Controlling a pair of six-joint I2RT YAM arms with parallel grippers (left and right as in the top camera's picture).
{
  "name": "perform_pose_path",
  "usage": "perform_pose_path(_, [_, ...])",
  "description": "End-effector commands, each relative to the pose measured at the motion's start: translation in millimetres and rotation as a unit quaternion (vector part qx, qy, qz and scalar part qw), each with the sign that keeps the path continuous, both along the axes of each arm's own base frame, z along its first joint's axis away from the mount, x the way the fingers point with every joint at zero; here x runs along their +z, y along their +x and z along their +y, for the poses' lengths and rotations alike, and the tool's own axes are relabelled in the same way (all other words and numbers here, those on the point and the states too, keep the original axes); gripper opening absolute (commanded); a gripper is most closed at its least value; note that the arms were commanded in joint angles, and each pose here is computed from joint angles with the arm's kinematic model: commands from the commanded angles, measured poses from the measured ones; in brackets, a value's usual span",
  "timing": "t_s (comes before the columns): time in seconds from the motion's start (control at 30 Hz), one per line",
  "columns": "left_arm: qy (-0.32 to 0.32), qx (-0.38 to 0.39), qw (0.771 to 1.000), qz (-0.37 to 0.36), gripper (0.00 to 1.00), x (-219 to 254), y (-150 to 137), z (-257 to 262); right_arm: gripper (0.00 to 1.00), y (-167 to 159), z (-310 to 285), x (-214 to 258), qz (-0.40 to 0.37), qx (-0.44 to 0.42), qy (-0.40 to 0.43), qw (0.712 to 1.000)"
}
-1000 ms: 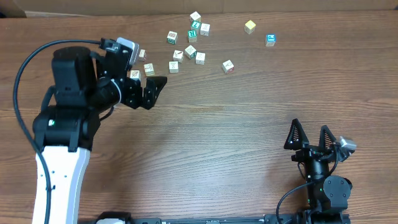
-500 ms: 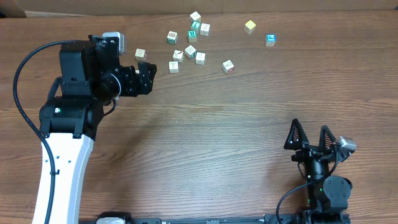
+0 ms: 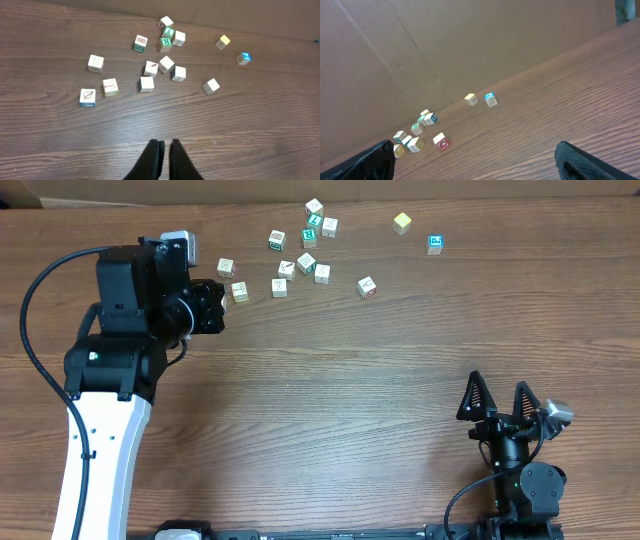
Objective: Form a horizontal line
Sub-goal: 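Raise the left arm and move its gripper over the block cluster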
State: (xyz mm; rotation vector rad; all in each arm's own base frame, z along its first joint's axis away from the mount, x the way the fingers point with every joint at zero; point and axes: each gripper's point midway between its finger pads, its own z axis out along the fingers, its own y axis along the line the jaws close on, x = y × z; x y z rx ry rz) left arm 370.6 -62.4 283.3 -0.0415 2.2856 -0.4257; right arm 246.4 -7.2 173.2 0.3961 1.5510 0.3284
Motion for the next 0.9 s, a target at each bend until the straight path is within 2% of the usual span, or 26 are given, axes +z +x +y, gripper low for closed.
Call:
perform_pose_path(0.0, [-0.004, 0.009, 1.000, 0.003, 0.04, 2, 5, 3, 1.00, 0, -2, -3, 0.000, -0.006, -0.004, 1.000])
perform_pose_path(0.2, [-0.020, 0.051, 0.998, 0.026, 0.04, -3, 11, 9, 1.00, 0, -3, -3, 0.000, -0.006, -0.004, 1.000])
perform_pose_path(0.37, [0.004, 0.087, 0.995, 0.051, 0.04, 28, 22, 22, 1.00, 0, -2, -3, 0.000, -0.006, -0.003, 1.000])
perform_pose_path(0.5, [0.022, 0.101, 0.991, 0.091, 0.04, 39, 32, 28, 1.00, 0, -2, -3, 0.000, -0.006, -0.003, 1.000])
perform_pose_path(0.6, [0.028, 0.093, 0.983, 0.153, 0.04, 21, 36, 24, 1.00, 0, -2, -3, 0.000, -0.006, -0.004, 1.000])
perform_pose_path(0.67, [0.034, 0.084, 0.977, 0.194, 0.18, -6, 42, 17, 1.00, 0, -3, -3, 0.000, -0.006, -0.004, 1.000])
perform_pose_path(0.7, [0.036, 0.079, 0.975, 0.203, 0.29, -13, 44, 14, 1.00, 0, -2, -3, 0.000, -0.006, -0.004, 1.000])
perform_pose_path(0.77, [0.033, 0.061, 0.970, 0.233, 0.39, -36, 51, 1, 1.00, 0, -3, -3, 0.000, -0.006, -0.004, 1.000])
perform_pose_path(0.87, [0.038, 0.054, 0.963, 0.260, 0.66, -61, 58, -6, 1.00, 0, -2, -3, 0.000, -0.006, -0.004, 1.000])
